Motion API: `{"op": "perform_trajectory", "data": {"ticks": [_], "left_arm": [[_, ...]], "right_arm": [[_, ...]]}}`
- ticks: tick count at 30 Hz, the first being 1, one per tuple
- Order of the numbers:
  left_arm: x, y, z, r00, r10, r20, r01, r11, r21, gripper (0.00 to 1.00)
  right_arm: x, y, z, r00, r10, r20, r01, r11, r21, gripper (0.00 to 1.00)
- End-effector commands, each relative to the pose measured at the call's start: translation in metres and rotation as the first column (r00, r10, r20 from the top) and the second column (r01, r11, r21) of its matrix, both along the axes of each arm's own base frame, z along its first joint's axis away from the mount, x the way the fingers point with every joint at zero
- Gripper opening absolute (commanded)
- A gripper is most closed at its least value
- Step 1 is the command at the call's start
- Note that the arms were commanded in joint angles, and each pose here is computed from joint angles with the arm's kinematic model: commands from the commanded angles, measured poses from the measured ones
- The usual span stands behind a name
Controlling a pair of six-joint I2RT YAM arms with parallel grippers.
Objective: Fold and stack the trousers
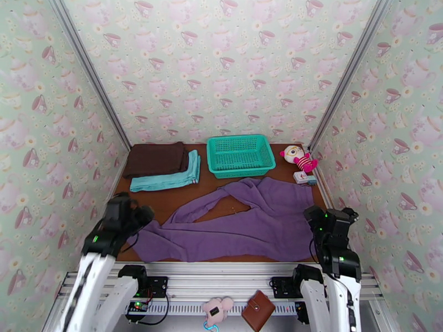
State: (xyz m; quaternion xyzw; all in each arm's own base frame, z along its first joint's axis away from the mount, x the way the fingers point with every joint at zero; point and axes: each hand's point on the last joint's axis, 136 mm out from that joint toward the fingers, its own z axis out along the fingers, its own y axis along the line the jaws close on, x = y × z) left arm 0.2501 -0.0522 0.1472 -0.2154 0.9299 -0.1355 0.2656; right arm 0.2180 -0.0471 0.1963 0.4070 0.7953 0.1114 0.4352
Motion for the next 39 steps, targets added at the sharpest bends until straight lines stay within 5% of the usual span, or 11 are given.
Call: {"op": "perform_trajectory", "data": {"ticks": [1, 6, 15, 17, 20, 21, 25, 30, 32, 39], "left_arm": [[0.034, -0.036, -0.003, 0.969, -0.248, 0.005, 0.244, 0.957, 0.157, 0.45], [0.063, -0.053, -0.045, 0.913, -0.355, -0.202, 0.4, 0.878, 0.263, 0.49], [0.095, -0.057, -0.11, 0.877, -0.315, -0.362, 0.434, 0.843, 0.317, 0.48], [0.098, -0.059, -0.12, 0.863, -0.316, -0.393, 0.447, 0.84, 0.306, 0.4], [0.109, -0.052, -0.121, 0.871, -0.273, -0.408, 0.417, 0.851, 0.32, 0.03], [0.113, -0.049, -0.116, 0.88, -0.259, -0.398, 0.403, 0.851, 0.338, 0.01], [0.144, -0.033, -0.062, 0.949, -0.195, -0.249, 0.295, 0.831, 0.472, 0.0], [0.176, -0.027, 0.027, 0.977, -0.207, 0.053, 0.12, 0.736, 0.666, 0.0], [0.18, -0.03, 0.058, 0.957, -0.228, 0.181, 0.028, 0.692, 0.721, 0.0], [0.159, -0.026, 0.105, 0.801, -0.281, 0.529, -0.228, 0.674, 0.703, 0.0]], "right_arm": [[0.046, 0.065, 0.02, 0.912, 0.399, 0.097, -0.405, 0.913, 0.052, 0.85], [0.058, 0.129, -0.05, 0.773, 0.623, -0.122, -0.612, 0.782, 0.118, 0.87], [0.097, 0.143, -0.141, 0.786, 0.553, -0.277, -0.514, 0.833, 0.205, 0.89], [0.106, 0.141, -0.152, 0.782, 0.541, -0.31, -0.501, 0.841, 0.205, 0.89], [0.113, 0.136, -0.164, 0.788, 0.517, -0.334, -0.47, 0.856, 0.216, 0.89], [0.113, 0.134, -0.166, 0.79, 0.51, -0.34, -0.461, 0.86, 0.22, 0.89], [0.111, 0.12, -0.178, 0.795, 0.48, -0.371, -0.425, 0.877, 0.226, 0.89], [0.111, 0.118, -0.18, 0.802, 0.476, -0.362, -0.408, 0.878, 0.25, 0.88], [0.111, 0.117, -0.18, 0.805, 0.47, -0.36, -0.403, 0.881, 0.249, 0.88], [0.111, 0.116, -0.18, 0.807, 0.461, -0.368, -0.391, 0.886, 0.251, 0.87]]}}
